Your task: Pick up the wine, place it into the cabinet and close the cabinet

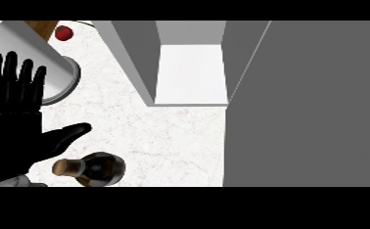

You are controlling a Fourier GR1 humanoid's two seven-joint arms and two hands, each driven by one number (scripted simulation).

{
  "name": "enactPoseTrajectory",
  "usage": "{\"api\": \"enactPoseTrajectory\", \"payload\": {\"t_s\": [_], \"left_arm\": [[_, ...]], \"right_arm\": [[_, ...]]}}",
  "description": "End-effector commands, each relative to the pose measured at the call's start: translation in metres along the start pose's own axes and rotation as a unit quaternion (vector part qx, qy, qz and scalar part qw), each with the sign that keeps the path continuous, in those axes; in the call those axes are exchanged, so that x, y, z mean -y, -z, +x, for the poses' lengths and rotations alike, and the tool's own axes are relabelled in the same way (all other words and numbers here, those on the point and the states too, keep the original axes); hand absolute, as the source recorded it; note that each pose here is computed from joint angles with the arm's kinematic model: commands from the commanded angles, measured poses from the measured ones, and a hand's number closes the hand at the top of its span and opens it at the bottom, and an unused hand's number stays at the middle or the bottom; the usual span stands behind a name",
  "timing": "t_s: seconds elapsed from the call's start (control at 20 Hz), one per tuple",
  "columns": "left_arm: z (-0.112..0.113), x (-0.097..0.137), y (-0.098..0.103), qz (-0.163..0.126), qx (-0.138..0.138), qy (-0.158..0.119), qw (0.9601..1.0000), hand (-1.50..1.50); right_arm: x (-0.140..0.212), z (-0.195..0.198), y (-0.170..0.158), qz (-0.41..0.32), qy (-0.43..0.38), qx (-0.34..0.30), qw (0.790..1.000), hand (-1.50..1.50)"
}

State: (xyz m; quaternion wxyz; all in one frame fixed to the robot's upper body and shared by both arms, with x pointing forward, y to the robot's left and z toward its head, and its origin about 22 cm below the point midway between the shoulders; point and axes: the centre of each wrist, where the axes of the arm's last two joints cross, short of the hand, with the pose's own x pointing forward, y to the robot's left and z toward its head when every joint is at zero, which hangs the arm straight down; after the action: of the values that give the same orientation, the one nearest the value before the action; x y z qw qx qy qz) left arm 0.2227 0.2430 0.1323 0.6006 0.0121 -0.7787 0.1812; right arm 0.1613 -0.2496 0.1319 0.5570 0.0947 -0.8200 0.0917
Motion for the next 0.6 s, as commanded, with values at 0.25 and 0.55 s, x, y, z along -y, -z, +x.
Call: {"api": "enactPoseTrajectory", "payload": {"t_s": [0.25,0.55], "left_arm": [[0.013,0.024,0.009,0.017,-0.018,-0.032,0.9992,-1.5],[0.008,0.028,-0.004,0.012,-0.016,-0.032,0.9993,-1.5]], "right_arm": [[0.015,0.017,0.003,0.014,0.007,-0.002,1.0,-1.5],[-0.008,0.023,0.015,0.014,0.011,-0.009,1.0,-1.5]]}}
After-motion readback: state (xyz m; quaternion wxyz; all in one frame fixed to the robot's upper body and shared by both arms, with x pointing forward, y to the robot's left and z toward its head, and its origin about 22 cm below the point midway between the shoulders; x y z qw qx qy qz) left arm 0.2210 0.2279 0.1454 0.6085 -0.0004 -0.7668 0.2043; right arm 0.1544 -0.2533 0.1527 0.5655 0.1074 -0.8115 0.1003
